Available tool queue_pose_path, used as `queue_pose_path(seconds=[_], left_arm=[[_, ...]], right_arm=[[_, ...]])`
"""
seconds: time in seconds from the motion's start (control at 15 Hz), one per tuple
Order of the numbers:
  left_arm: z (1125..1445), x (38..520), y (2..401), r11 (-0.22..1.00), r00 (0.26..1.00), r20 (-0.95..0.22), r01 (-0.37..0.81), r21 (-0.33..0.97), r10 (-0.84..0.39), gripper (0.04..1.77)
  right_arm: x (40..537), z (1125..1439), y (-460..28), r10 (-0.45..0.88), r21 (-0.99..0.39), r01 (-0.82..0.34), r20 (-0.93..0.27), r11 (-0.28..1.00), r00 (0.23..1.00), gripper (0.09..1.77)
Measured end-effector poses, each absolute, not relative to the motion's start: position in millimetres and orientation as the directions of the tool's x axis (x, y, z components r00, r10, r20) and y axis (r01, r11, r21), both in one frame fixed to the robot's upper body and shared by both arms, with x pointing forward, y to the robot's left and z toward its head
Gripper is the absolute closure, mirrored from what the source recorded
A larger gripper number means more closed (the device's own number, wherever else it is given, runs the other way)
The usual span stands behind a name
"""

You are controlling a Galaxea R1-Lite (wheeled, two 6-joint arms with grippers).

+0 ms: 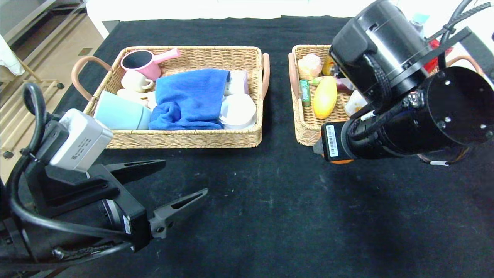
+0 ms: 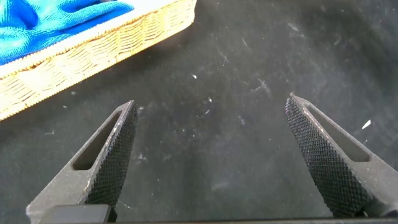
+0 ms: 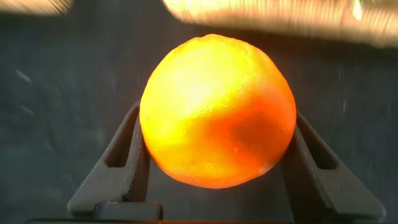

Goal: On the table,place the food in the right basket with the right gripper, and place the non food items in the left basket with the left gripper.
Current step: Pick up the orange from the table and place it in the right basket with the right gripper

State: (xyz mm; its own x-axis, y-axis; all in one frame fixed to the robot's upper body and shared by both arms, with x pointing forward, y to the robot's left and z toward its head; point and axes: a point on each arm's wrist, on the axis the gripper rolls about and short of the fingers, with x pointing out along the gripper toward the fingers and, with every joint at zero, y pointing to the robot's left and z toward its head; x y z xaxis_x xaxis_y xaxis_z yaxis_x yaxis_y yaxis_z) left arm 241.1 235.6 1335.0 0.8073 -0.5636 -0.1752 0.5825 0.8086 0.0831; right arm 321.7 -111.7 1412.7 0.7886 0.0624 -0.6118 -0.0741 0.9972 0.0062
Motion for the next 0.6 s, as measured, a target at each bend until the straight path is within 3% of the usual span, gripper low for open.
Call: queue_pose_path(seconds=[0.6], left_arm=[[1337,239,237,0.807,0.81,-0.162,0.582,0.103,-0.564,0.09]], right_arm=[[368,1437,-111,0.118,0.018,-0.119,-0.333,0.993,0.936,0.63]])
